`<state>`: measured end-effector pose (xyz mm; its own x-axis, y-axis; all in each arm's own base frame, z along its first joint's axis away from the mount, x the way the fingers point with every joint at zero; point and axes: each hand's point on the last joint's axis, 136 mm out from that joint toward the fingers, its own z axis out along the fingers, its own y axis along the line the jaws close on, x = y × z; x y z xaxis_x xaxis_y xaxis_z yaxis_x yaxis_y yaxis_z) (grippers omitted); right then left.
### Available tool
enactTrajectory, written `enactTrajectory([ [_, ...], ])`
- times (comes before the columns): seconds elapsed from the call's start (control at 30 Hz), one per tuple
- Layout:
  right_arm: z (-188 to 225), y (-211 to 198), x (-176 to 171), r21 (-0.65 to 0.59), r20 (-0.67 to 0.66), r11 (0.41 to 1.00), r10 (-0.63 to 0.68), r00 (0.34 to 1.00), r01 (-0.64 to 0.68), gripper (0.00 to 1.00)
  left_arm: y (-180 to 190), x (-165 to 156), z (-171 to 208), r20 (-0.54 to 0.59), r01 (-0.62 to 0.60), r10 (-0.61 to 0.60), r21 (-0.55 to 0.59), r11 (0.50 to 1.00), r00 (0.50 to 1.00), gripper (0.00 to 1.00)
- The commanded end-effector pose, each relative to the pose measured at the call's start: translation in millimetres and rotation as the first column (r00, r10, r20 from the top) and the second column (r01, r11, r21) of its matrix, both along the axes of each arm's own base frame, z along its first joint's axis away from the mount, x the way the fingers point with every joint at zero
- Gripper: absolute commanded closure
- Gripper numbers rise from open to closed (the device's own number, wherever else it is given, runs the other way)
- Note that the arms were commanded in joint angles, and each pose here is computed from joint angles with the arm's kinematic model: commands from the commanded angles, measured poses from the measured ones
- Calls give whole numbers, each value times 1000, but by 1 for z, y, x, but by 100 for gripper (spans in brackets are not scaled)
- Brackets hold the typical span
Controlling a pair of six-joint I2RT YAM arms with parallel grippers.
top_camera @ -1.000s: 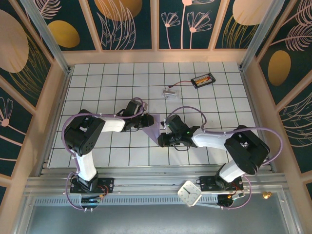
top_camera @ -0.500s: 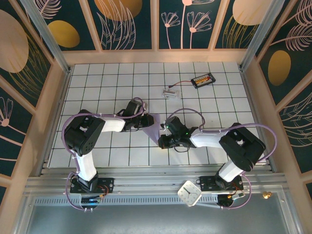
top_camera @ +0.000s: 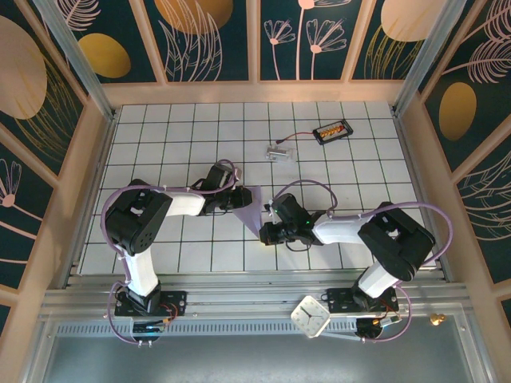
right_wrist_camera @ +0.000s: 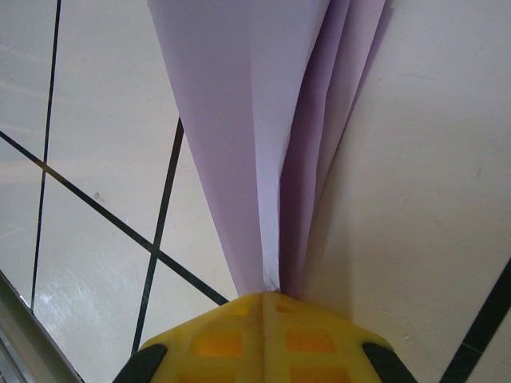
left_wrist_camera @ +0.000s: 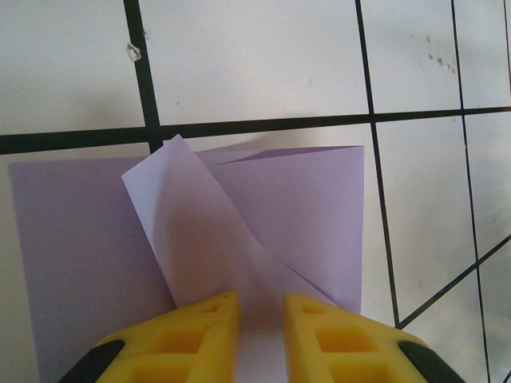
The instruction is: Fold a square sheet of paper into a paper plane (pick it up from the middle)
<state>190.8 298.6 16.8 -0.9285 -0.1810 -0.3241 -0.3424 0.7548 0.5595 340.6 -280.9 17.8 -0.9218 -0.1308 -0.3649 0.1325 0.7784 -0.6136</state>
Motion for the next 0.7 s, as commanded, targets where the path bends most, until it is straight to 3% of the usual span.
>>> enactTrajectory([
  [0.0, -39, -40, -35, -181, -130, 984, -22, 991, -2, 100, 36, -23, -49, -128, -28, 51, 178, 984, 990, 77],
  [0.27, -53, -55, -59, -262, -187, 964, 2, 982, -52, 100, 38, -23, -51, -130, -26, 52, 194, 981, 990, 77],
  [0.67, -42, -54, -64, -256, -191, 963, 30, 981, -80, 100, 40, -24, -54, -133, -26, 54, 208, 978, 990, 77],
])
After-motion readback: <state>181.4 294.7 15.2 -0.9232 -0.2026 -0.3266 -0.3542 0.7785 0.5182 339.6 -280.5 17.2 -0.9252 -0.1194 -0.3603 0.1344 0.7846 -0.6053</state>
